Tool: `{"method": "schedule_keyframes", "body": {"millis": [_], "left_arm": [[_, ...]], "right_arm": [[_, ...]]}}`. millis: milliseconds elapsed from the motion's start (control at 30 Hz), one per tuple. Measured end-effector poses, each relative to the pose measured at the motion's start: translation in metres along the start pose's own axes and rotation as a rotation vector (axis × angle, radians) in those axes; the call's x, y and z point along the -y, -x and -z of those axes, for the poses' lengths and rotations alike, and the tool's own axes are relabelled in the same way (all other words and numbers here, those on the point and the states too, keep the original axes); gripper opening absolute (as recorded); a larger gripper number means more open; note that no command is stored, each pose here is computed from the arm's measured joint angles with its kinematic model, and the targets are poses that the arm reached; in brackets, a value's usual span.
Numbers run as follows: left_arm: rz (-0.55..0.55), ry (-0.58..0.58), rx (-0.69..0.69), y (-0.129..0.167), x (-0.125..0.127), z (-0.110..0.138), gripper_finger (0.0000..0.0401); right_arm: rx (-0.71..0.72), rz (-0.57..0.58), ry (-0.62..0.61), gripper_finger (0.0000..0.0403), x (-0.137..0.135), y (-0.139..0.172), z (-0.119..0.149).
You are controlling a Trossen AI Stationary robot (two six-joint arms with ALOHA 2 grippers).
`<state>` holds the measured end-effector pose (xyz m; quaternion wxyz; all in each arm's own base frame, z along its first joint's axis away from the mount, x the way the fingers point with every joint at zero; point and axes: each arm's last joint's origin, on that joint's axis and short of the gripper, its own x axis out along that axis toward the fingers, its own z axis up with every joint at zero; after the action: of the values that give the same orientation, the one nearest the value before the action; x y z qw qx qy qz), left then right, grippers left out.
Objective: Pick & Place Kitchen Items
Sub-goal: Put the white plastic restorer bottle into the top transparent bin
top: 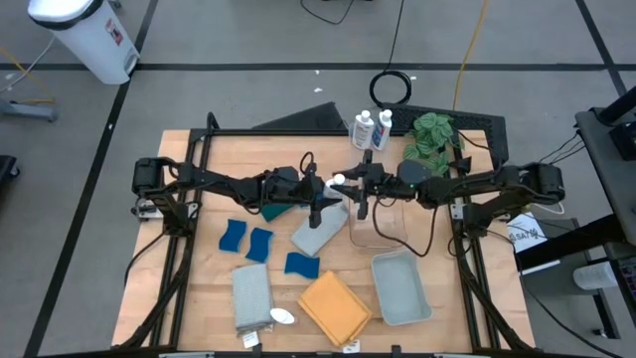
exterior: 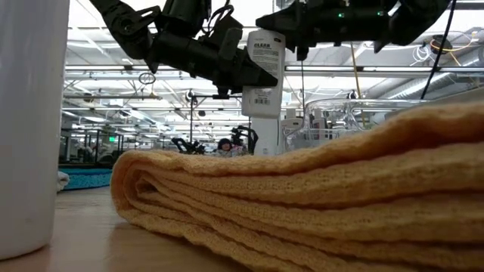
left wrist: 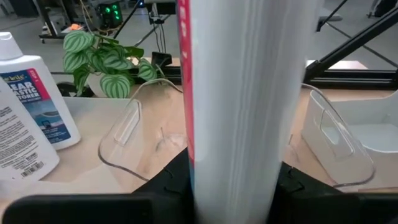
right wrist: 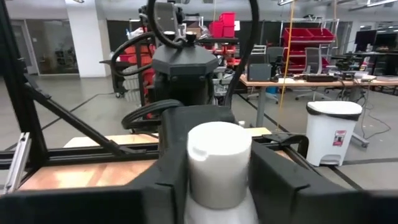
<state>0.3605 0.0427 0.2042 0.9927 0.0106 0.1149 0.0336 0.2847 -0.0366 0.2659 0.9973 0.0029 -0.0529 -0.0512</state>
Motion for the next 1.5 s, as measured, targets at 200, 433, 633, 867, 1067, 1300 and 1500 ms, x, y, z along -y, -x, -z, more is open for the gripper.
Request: {"method": "schedule_keyframes", "body": {"millis": [200, 433, 633, 867, 1067, 1300, 1500], "left_arm": [[-0.002, -0.007, 0.0, 0.0, 0.0, -0.001, 0.0113], [-0.072, -0.014, -0.002, 0.0, 0.004, -0.001, 0.0146], [-0.136, -0.007, -0.026, -0.001, 0.007, -0.002, 0.024], [-0.131, -0.028, -0.035, -0.003, 0.011, -0.006, 0.0316], [-0.135, -0.041, -0.018, -0.002, 0.011, -0.009, 0.0344], [-0.131, -0.042, -0.005, -0.001, 0.011, -0.01, 0.0349], [-0.129, -0.039, -0.002, -0.001, 0.011, -0.011, 0.0349]], "right_arm": [[-0.004, -0.002, 0.042, 0.0084, 0.0, 0.0, 0.0], [-0.012, -0.004, 0.077, 0.0084, 0.0, 0.007, -0.008], [-0.018, 0.004, 0.091, 0.0084, -0.001, 0.026, -0.028], [0.037, 0.064, 0.106, 0.0084, -0.001, 0.057, -0.035], [0.066, 0.282, 0.187, 0.0083, 0.005, 0.082, -0.033], [-0.003, 0.495, 0.282, 0.0083, 0.018, 0.084, -0.022], [-0.085, 0.562, 0.287, 0.0083, 0.036, 0.074, -0.005]]}}
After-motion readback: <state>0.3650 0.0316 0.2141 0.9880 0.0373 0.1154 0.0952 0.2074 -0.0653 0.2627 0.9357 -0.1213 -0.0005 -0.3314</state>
